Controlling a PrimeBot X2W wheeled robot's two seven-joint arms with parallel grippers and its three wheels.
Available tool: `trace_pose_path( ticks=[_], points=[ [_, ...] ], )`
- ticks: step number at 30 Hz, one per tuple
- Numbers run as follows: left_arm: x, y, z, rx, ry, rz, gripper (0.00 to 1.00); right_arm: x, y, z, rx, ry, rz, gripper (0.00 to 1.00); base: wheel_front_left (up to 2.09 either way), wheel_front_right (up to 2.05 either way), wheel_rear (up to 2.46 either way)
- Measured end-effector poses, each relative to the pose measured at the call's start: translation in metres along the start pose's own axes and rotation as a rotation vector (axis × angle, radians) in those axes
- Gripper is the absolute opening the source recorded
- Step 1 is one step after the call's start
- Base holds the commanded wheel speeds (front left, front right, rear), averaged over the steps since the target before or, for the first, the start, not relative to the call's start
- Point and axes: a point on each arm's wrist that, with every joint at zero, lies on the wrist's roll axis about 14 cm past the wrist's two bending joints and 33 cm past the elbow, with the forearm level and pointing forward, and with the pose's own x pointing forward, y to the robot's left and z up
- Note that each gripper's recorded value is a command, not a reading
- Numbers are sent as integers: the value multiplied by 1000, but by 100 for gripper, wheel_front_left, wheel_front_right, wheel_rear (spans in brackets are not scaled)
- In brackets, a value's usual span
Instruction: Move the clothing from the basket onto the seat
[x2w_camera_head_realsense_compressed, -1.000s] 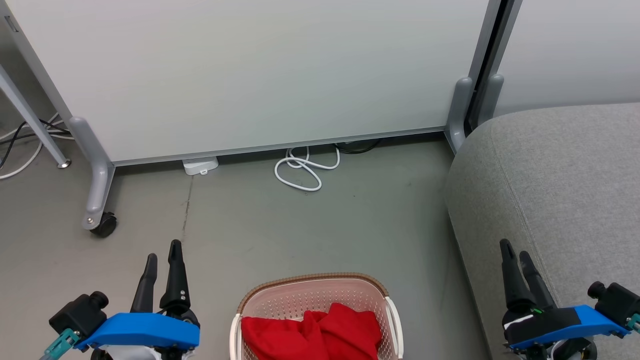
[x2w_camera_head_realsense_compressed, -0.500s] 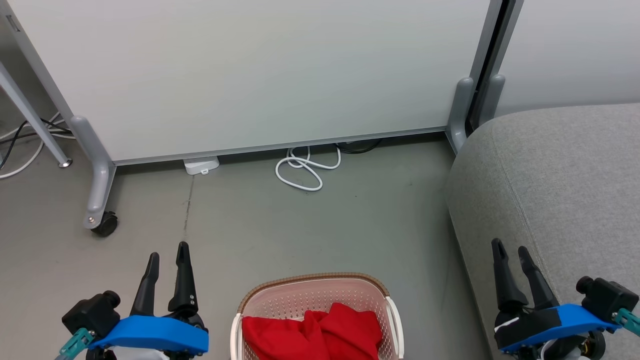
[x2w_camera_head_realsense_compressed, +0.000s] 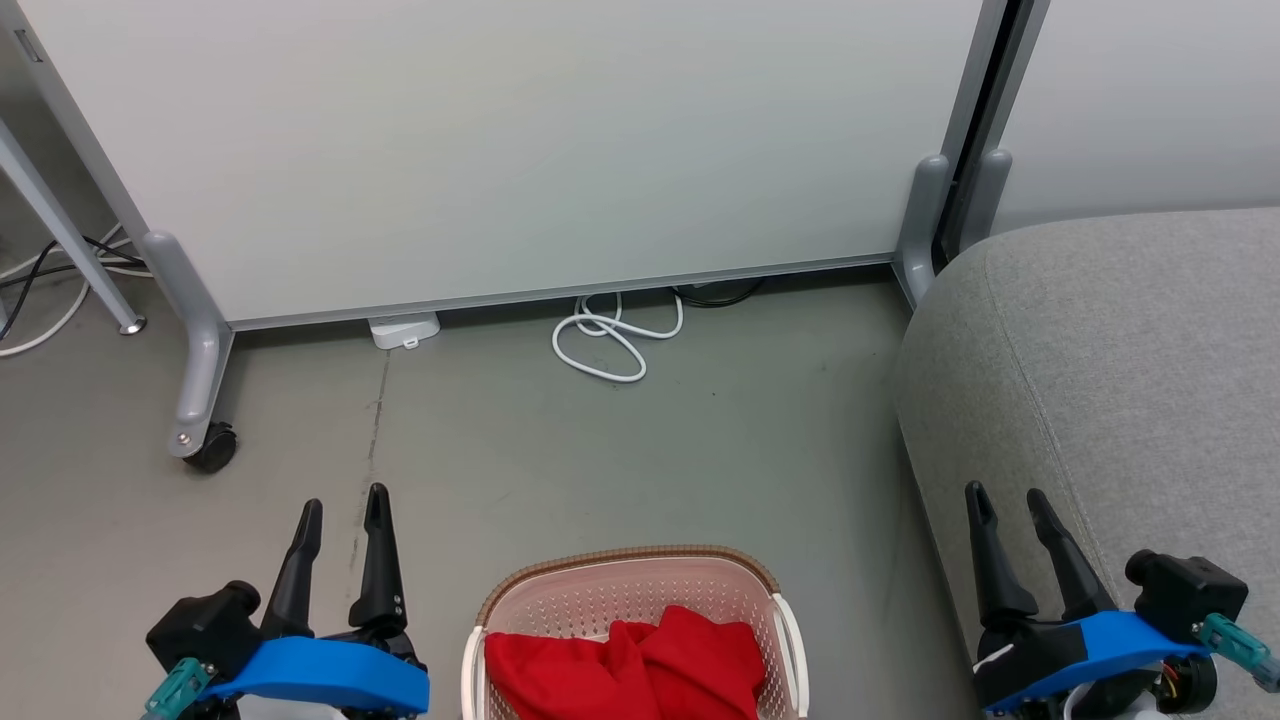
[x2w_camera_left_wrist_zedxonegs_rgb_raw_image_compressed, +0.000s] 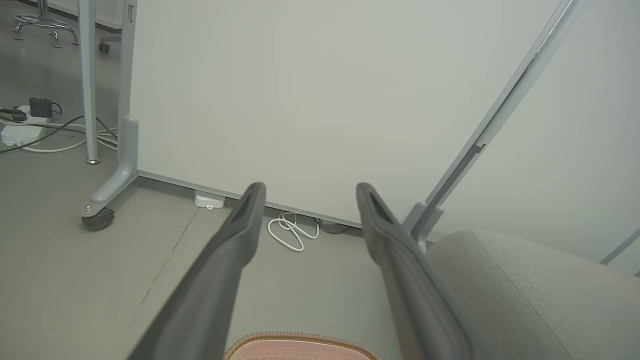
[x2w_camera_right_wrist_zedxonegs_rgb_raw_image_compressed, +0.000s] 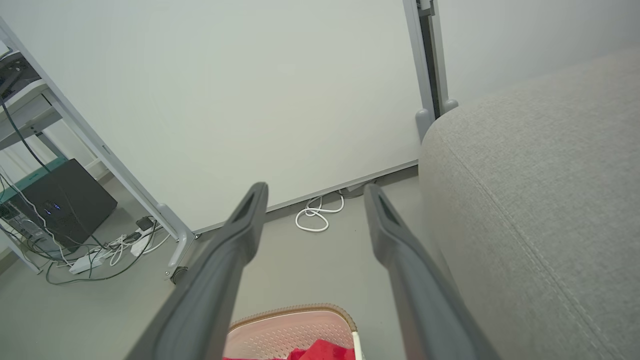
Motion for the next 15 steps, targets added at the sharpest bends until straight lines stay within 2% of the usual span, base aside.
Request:
trace_pose_path(
  ticks=[15],
  points=[
    [-3, -7, -3, 117, -1, -38, 100, -1, 4, 0, -132, -1, 26, 100, 0, 0, 0]
  ],
)
